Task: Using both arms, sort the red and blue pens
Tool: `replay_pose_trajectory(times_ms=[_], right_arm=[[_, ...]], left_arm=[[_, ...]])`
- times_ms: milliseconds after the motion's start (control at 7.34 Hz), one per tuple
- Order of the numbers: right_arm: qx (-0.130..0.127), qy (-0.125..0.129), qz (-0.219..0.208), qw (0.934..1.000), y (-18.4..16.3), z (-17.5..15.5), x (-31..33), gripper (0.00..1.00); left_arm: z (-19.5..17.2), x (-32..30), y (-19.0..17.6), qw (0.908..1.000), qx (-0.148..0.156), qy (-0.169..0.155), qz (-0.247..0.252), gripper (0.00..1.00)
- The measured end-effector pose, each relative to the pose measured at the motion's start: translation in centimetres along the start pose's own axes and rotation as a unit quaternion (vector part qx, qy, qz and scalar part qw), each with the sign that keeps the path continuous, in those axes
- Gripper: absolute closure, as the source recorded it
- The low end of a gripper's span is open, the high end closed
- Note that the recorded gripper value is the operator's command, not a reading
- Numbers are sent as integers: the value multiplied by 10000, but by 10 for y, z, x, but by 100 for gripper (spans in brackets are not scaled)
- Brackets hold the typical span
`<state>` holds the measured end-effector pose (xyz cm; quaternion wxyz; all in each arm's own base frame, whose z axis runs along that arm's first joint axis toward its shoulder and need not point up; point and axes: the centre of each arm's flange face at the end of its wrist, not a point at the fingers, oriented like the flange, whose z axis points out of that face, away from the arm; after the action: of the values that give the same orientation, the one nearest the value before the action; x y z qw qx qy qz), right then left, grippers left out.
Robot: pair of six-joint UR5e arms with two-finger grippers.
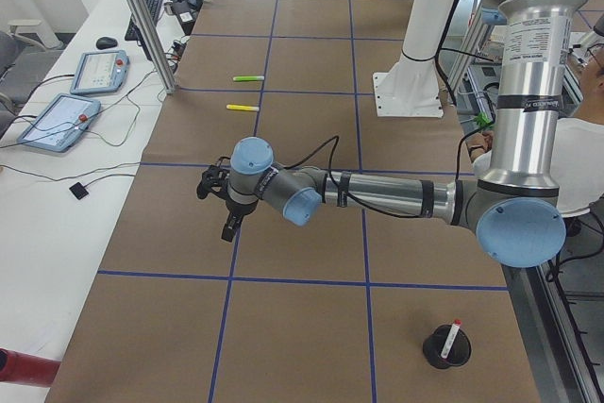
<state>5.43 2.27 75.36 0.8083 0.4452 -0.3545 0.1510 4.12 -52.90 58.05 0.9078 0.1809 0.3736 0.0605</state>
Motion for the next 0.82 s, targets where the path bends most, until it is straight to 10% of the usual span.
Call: replay_pose_trajectory(times_ms=[817], right_arm=[[153, 282, -238, 9992, 34, -4, 1, 100]], left_arm=[[-4, 1, 5, 10000, 13, 1, 1, 2]])
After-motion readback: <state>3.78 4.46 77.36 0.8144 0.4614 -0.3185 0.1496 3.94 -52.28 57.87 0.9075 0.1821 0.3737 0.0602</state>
